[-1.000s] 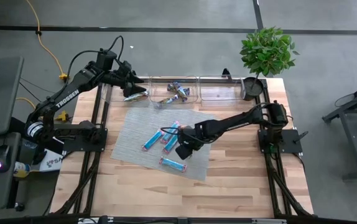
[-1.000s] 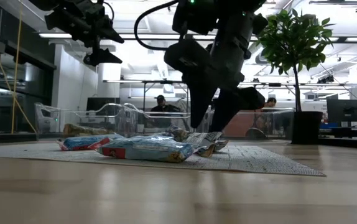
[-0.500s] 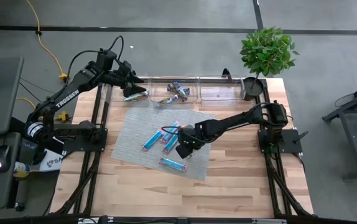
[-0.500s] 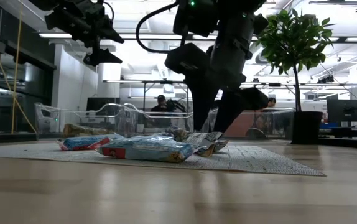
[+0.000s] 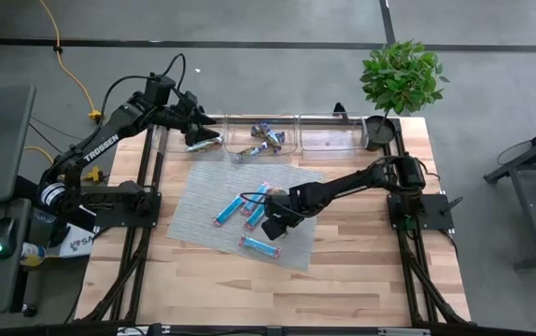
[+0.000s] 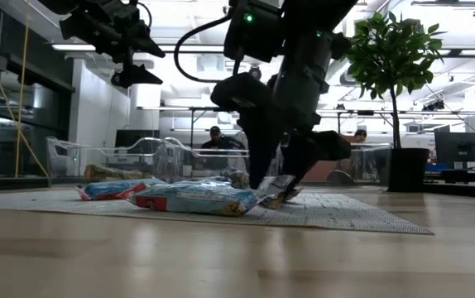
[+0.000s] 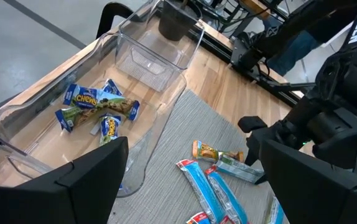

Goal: Pick and place Granola Bars by type
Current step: Put the yellow granola bar into the left transparent bin

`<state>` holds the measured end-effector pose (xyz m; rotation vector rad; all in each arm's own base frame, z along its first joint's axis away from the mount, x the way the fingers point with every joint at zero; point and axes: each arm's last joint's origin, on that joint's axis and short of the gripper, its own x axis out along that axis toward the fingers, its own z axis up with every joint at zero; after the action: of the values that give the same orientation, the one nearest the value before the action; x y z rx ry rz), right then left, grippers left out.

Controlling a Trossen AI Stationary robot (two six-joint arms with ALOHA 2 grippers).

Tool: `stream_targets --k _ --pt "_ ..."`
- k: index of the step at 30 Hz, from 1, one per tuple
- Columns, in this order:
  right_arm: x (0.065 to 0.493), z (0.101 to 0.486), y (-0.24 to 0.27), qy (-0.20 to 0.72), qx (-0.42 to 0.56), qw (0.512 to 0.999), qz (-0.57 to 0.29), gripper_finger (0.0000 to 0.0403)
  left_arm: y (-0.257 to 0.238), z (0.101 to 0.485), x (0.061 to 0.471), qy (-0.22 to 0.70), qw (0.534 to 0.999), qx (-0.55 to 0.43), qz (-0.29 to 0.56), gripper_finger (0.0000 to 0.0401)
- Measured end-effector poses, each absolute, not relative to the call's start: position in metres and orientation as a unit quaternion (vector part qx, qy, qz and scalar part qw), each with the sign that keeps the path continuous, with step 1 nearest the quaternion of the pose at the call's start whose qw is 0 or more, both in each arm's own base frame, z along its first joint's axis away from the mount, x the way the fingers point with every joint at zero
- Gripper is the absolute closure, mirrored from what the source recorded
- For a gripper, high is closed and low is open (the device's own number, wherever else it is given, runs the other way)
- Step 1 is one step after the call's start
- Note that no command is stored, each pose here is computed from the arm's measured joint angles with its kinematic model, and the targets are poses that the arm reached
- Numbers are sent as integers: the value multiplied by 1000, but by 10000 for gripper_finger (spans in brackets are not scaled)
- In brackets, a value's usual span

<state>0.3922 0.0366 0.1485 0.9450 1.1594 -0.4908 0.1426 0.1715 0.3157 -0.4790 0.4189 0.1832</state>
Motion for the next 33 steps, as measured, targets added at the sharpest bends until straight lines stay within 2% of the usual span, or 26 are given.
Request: stream_targets --k 9,23,33 --pt "394 149 36 510 429 711 -222 232 172 316 143 206 946 -235 90 44" --pt "394 150 37 516 438 706 -209 332 172 316 143 206 946 -235 90 44" --pt "401 170 35 482 461 731 -142 352 172 316 143 206 946 -236 90 44"
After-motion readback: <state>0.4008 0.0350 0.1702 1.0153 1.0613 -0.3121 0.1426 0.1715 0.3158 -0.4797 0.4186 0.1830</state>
